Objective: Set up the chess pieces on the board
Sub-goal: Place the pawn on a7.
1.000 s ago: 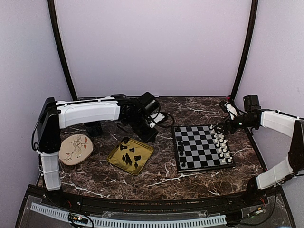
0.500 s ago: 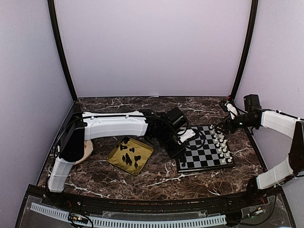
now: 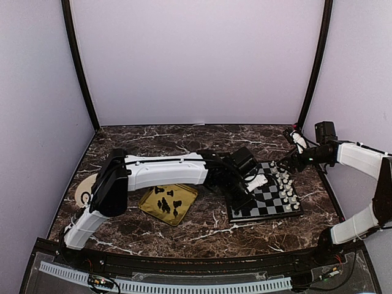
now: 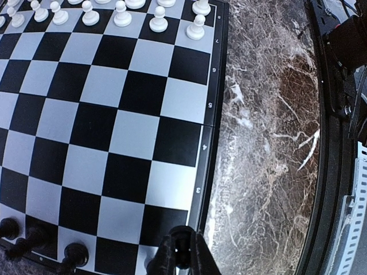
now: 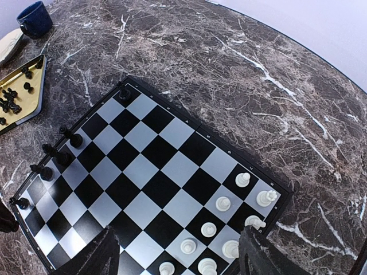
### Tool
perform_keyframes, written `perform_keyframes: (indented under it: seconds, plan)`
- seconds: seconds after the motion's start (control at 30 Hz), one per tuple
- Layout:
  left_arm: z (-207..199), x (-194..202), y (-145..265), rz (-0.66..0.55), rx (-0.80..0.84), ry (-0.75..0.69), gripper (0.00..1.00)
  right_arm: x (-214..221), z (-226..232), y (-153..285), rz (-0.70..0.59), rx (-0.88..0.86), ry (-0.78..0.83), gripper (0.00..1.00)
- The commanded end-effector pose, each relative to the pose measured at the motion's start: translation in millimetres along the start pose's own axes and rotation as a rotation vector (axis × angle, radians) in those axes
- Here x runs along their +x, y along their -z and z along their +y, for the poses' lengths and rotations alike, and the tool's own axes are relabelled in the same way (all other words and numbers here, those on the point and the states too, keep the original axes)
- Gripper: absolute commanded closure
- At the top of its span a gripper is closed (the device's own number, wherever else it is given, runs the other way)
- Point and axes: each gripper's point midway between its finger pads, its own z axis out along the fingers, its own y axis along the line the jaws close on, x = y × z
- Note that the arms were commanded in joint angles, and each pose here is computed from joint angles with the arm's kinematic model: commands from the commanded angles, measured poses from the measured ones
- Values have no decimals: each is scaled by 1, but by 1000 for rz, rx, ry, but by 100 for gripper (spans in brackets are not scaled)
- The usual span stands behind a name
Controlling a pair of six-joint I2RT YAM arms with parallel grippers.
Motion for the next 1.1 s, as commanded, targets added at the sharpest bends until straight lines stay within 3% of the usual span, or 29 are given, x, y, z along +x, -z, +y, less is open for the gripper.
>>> perform_keyframes:
  seconds: [0.0,0.53,0.9,1.07]
  plan:
    - [-1,7,-7,43,-17,-32,99,-16,1,6,-41,6,43,29]
    - [9,15,-22,74,-73,-21,99,-13,-1,5,-31,9,39,28]
    - [6,15,-23,76,-60,-21,92,-13,-1,4,-29,10,40,28]
    - [5,11,-21,67,-55,-18,81,-13,0,4,-29,9,41,28]
